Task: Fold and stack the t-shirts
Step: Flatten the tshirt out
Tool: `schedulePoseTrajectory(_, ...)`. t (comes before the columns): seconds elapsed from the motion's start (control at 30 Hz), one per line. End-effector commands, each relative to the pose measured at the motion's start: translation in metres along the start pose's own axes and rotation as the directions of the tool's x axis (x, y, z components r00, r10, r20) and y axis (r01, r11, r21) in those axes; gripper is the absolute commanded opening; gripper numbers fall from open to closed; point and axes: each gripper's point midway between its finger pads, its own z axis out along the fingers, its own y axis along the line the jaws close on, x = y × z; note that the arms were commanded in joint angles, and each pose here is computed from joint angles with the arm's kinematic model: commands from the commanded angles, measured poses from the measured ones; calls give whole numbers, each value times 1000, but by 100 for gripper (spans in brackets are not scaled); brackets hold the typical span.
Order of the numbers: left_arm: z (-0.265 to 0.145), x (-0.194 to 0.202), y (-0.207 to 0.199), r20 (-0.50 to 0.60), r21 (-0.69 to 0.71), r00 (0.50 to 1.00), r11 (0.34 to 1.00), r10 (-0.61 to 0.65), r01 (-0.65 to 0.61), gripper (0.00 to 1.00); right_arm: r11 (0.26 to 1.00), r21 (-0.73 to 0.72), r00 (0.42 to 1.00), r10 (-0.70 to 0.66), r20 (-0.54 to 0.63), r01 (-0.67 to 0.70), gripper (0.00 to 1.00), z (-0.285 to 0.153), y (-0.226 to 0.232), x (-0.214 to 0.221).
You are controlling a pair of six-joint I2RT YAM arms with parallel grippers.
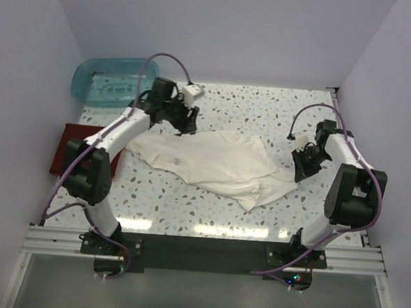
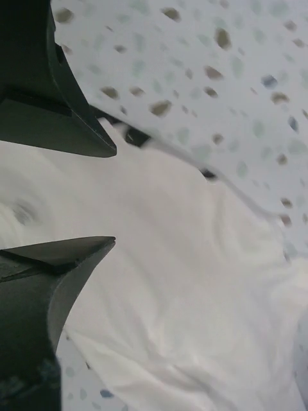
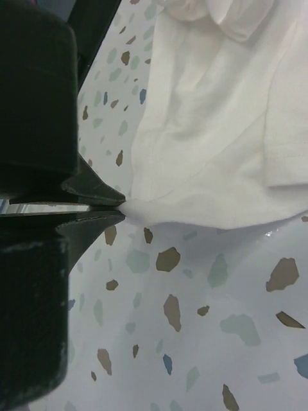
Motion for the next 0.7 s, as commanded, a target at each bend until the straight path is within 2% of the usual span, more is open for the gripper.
schedulePoseTrajectory(0.0,41,-57,-118,210,229,950,933,230,-277,57,992,-75,995,103,17,-101,0,0,22,1)
schedulePoseTrajectory(0.07,64,-61,-150,239,249,933,912,269,-326,57,988,-62,990,142,12,-141,0,1,22,2)
schedulePoseTrajectory(0.1,72,-71,-182,292,259,908,889,300,-377,56,986,-53,988,157,6,-157,0,1,21,4)
schedulePoseTrajectory(0.2,102,-74,-232,351,252,867,856,354,-452,56,978,-27,978,205,-29,-206,0,5,19,13)
schedulePoseTrajectory(0.3,130,-69,-269,366,235,836,828,410,-509,55,972,21,972,234,-31,-234,0,2,12,16)
schedulePoseTrajectory(0.53,170,-68,-306,406,154,792,820,456,-551,55,963,37,960,269,-80,-267,0,8,9,22)
schedulePoseTrajectory(0.67,187,-65,-323,418,157,781,809,465,-566,53,962,26,957,274,-97,-273,0,12,9,23)
